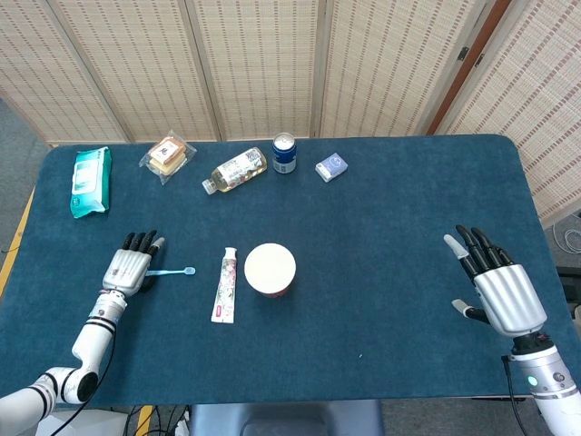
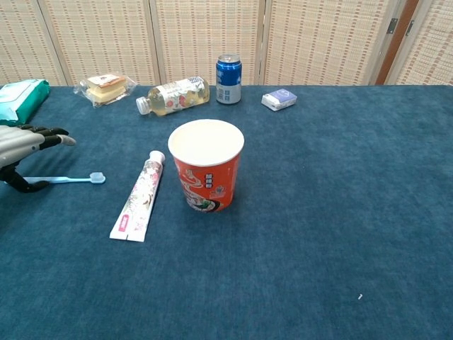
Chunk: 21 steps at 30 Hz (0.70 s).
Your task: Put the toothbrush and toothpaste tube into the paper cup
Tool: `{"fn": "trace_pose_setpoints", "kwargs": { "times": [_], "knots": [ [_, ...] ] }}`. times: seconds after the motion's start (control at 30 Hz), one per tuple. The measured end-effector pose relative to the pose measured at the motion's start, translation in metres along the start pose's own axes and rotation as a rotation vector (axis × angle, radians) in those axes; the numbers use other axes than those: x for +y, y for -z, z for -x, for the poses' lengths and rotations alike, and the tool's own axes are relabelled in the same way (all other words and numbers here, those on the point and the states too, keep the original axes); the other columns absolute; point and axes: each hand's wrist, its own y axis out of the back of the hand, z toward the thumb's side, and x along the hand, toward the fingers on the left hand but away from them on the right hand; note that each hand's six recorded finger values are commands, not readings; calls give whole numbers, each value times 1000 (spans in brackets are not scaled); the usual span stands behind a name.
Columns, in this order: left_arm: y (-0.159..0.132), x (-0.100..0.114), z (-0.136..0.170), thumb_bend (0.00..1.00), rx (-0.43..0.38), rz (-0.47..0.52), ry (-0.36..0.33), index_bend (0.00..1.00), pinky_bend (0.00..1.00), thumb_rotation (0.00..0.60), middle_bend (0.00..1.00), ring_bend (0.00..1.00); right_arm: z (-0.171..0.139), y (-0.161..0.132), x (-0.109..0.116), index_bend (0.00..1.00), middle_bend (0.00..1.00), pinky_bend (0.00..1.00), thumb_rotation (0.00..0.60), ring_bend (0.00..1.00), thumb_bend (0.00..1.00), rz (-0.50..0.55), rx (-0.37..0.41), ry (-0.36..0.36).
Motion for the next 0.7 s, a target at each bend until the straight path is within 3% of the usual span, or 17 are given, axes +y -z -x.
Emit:
{"fn": "trace_pose_setpoints", "kwargs": {
  "times": [0.7],
  "knots": [
    [0, -2, -1, 362, 6, -7, 3, 424, 0, 600, 0, 0, 0, 1, -2, 0, 0, 287, 600, 0, 0, 3, -3, -7]
  ]
}}
